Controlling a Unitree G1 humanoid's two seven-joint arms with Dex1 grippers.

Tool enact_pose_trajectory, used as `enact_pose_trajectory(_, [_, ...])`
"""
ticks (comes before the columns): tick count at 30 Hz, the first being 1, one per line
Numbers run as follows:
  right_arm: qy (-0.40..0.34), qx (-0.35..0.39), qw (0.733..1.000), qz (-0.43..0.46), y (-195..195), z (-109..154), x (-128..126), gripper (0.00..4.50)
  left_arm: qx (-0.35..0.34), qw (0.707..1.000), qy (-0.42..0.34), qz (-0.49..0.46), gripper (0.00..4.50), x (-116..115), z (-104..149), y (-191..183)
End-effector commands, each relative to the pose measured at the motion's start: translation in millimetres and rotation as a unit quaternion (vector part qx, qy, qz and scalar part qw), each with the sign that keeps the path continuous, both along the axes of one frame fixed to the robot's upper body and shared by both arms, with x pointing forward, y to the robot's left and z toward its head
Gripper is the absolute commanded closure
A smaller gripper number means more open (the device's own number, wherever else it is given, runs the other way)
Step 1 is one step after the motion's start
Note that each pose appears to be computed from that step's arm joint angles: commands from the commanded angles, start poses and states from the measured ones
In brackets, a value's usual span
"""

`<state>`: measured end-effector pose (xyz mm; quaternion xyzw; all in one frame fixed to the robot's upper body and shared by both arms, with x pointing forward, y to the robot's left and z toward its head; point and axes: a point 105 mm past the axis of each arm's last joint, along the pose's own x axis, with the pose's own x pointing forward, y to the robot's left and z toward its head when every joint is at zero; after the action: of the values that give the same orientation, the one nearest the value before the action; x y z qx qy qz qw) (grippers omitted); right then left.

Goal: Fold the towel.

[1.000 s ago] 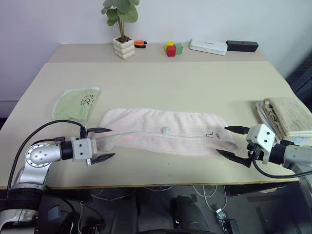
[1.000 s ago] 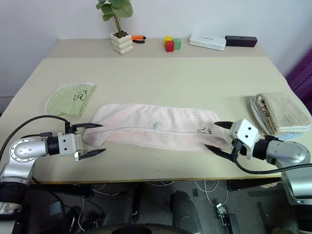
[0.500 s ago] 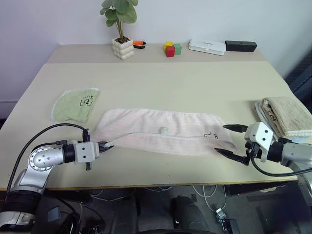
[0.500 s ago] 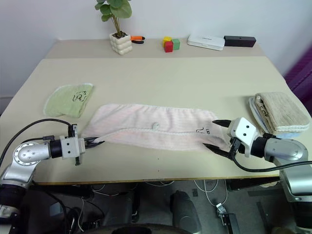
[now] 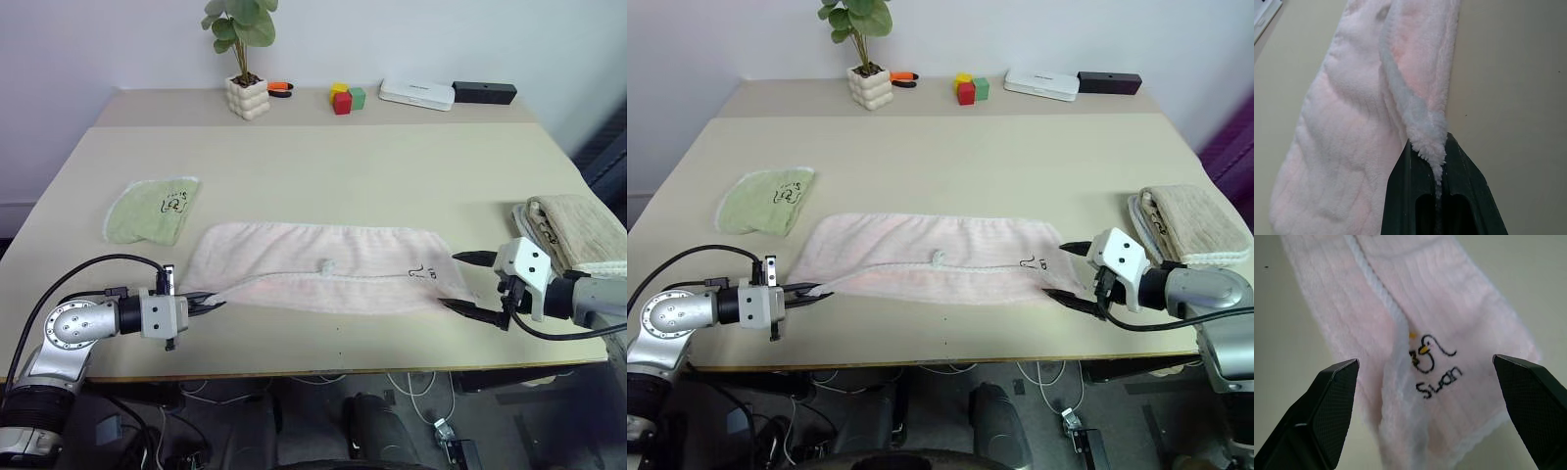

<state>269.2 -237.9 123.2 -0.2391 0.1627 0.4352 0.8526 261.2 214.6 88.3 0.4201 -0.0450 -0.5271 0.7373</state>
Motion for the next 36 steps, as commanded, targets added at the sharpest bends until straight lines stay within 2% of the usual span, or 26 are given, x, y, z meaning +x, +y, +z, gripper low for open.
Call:
enact_pose_trajectory(1, [0.007, -0.019, 1.000, 0.008, -4, 6, 0, 1.22, -0.004, 1.000, -0.014, -0.003, 4.50, 1, 5, 0])
enact_pose_trajectory(2, [0.011, -0.019, 1.000, 0.011, -3, 5, 0, 1.84, -0.003, 1.000, -0.015, -0.003, 4.50, 1, 5, 0])
enact_pose_trajectory(3, [0.015, -0.017, 1.000, 0.015, -2, 5, 0, 2.24, -0.003, 1.000, -0.016, -0.004, 4.50, 1, 5, 0])
enact_pose_trajectory(4, [0.019, -0.019, 0.999, 0.019, -2, 4, -1, 2.86, -0.003, 1.000, -0.017, -0.004, 4.50, 2, 5, -1])
enact_pose_trajectory(5, [0.021, -0.022, 0.999, 0.023, -1, 3, -1, 3.25, -0.002, 1.000, -0.017, -0.004, 4.50, 2, 5, -1])
enact_pose_trajectory(7, [0.021, -0.023, 0.999, 0.030, 1, 4, -2, 4.32, -0.007, 1.000, -0.017, -0.002, 4.50, 2, 5, -1])
enact_pose_trajectory(8, [0.020, -0.024, 0.999, 0.032, 1, 4, -1, 4.42, -0.009, 1.000, -0.016, 0.001, 4.50, 3, 5, -1])
enact_pose_trajectory(13, [0.023, -0.018, 0.999, 0.034, -1, 7, -2, 4.42, -0.023, 0.999, 0.000, 0.022, 4.50, 6, 5, 3])
enact_pose_trajectory(16, [0.020, -0.013, 0.999, 0.035, -1, 11, -1, 4.42, -0.056, 0.997, 0.021, 0.048, 4.50, 11, 10, 6])
enact_pose_trajectory(18, [0.011, -0.010, 0.999, 0.032, -1, 14, 1, 4.42, -0.132, 0.985, 0.071, 0.089, 4.50, 20, 18, 8])
enact_pose_trajectory(20, [0.009, -0.006, 1.000, 0.029, 0, 15, 2, 4.42, -0.235, 0.955, 0.129, 0.128, 4.50, 27, 27, 11])
enact_pose_trajectory(21, [0.010, -0.005, 1.000, 0.029, 0, 15, 2, 4.42, -0.260, 0.943, 0.154, 0.136, 4.50, 28, 27, 12])
enact_pose_trajectory(25, [0.010, -0.003, 0.999, 0.030, 3, 13, 1, 4.42, -0.283, 0.915, 0.257, 0.128, 4.50, 14, 17, 10])
enact_pose_trajectory(29, [0.007, 0.000, 1.000, 0.029, 5, 13, 1, 4.42, -0.278, 0.907, 0.294, 0.118, 4.50, 7, 16, 10])
enact_pose_trajectory(32, [0.006, 0.000, 1.000, 0.029, 5, 13, 1, 4.50, -0.258, 0.916, 0.286, 0.115, 3.64, 7, 16, 10])
enact_pose_trajectory(36, [0.004, 0.001, 1.000, 0.028, 6, 13, 1, 4.50, -0.235, 0.923, 0.282, 0.118, 1.74, 6, 11, 12])
